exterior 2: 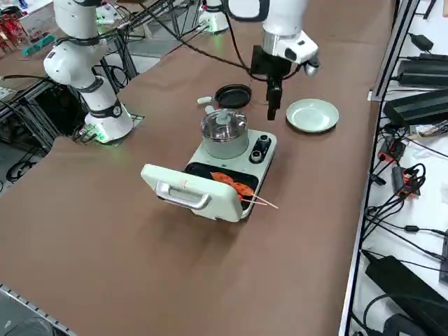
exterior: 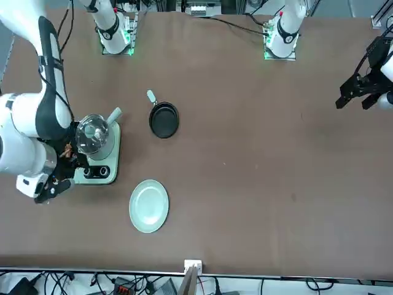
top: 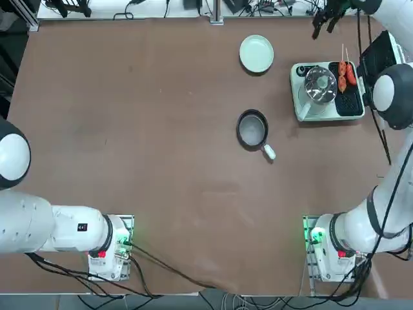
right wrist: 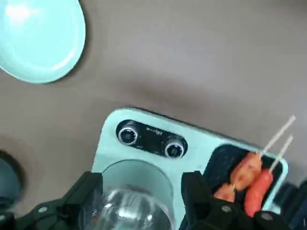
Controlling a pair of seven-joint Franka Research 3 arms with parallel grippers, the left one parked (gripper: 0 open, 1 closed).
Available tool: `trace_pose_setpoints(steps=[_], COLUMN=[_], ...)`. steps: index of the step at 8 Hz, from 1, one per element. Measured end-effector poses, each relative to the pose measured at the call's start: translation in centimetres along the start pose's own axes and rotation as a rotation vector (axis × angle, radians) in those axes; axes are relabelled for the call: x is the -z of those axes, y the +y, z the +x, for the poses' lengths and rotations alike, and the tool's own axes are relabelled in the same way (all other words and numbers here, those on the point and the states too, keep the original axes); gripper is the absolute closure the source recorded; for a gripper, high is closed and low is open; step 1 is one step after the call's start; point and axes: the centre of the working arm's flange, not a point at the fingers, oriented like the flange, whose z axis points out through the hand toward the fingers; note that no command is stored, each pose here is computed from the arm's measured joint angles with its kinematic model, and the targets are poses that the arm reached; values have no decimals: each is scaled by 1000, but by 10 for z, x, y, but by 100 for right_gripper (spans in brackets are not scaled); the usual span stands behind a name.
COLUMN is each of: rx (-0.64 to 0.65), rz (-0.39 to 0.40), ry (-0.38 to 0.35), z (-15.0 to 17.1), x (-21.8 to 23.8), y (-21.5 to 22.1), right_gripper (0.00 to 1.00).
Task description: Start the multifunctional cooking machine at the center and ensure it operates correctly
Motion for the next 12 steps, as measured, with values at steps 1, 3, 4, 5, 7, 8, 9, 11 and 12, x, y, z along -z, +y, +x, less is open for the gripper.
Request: trace_pose_setpoints(steps=[1, 3, 4, 5, 7, 8, 9, 11, 12], rx=[-110, -249, -284, -301, -316, -320, -321, -313, -301], rz=[4, 11, 11, 11, 15, 19, 25, 35, 38], ry=[14, 53, 67, 78, 104, 133, 167, 188, 183], z=[-10, -28, -35, -43, -63, -73, -87, -116, -127], x=[29, 76, 89, 98, 112, 116, 119, 129, 135], y=[-12, -44, -58, -62, -57, -55, -55, -59, -62], right_gripper=[0, 0, 0, 0, 0, 0, 0, 0, 0])
